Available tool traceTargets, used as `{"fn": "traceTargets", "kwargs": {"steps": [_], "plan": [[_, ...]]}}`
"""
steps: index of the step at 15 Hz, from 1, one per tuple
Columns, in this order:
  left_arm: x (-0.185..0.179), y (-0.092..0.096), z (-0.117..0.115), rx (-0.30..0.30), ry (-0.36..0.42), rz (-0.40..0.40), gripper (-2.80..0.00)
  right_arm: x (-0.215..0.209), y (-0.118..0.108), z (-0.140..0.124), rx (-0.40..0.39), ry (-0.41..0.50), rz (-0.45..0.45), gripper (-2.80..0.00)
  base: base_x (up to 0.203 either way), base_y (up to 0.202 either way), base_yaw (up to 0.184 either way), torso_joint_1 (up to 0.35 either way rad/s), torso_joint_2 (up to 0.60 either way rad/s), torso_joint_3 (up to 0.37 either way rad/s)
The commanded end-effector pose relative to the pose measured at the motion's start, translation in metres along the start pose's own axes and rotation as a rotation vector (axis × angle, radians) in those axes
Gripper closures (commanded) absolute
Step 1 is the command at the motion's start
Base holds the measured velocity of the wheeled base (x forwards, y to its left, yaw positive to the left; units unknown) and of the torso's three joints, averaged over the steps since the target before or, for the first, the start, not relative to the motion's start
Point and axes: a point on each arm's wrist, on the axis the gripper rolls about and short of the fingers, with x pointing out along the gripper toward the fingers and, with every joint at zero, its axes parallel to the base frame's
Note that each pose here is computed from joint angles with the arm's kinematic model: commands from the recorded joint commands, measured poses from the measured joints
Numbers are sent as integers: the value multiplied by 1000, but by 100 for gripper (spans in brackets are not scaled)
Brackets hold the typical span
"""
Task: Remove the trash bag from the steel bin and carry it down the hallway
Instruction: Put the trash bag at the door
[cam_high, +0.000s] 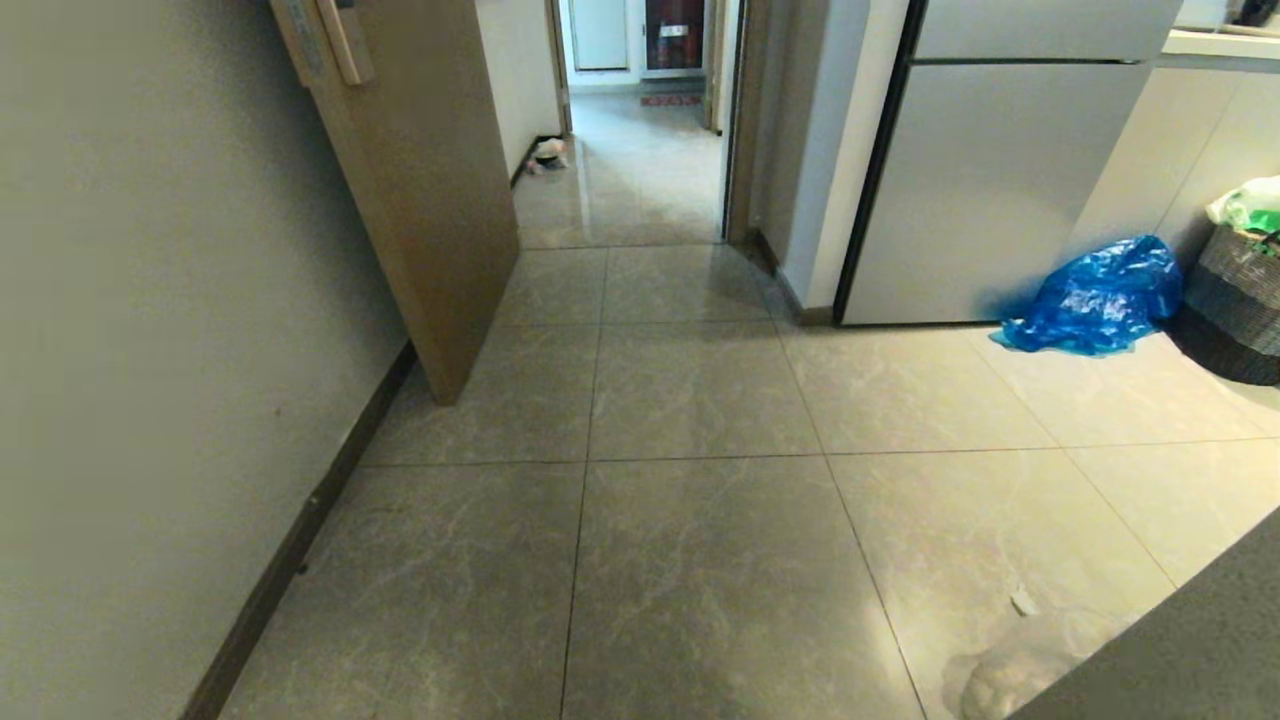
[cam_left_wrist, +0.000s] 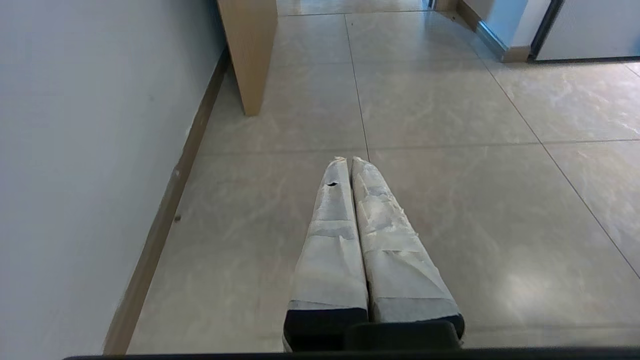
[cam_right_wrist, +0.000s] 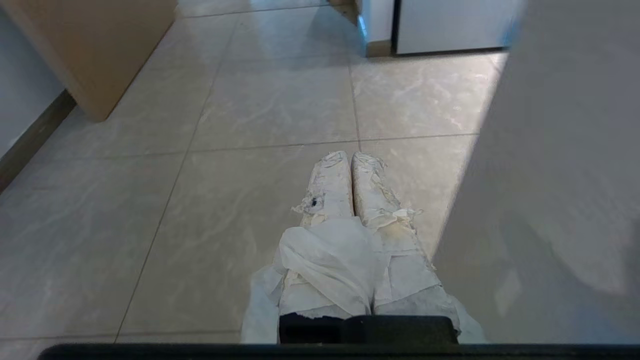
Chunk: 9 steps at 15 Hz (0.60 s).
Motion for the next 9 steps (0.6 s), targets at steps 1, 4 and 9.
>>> {"fn": "traceTargets", "kwargs": {"steps": [1, 4, 9], "plan": [[0, 0, 0, -1, -1, 0, 0, 0, 0, 0, 0, 2, 0, 0, 178, 0, -1, 7, 2, -2], [0, 0, 0, -1, -1, 0, 0, 0, 0, 0, 0, 1, 0, 0, 176, 0, -1, -1, 4, 1], [0, 0, 0, 0, -2, 0, 0, 0, 0, 0, -1, 1, 0, 0, 184, 0, -6, 1, -1, 2]]}}
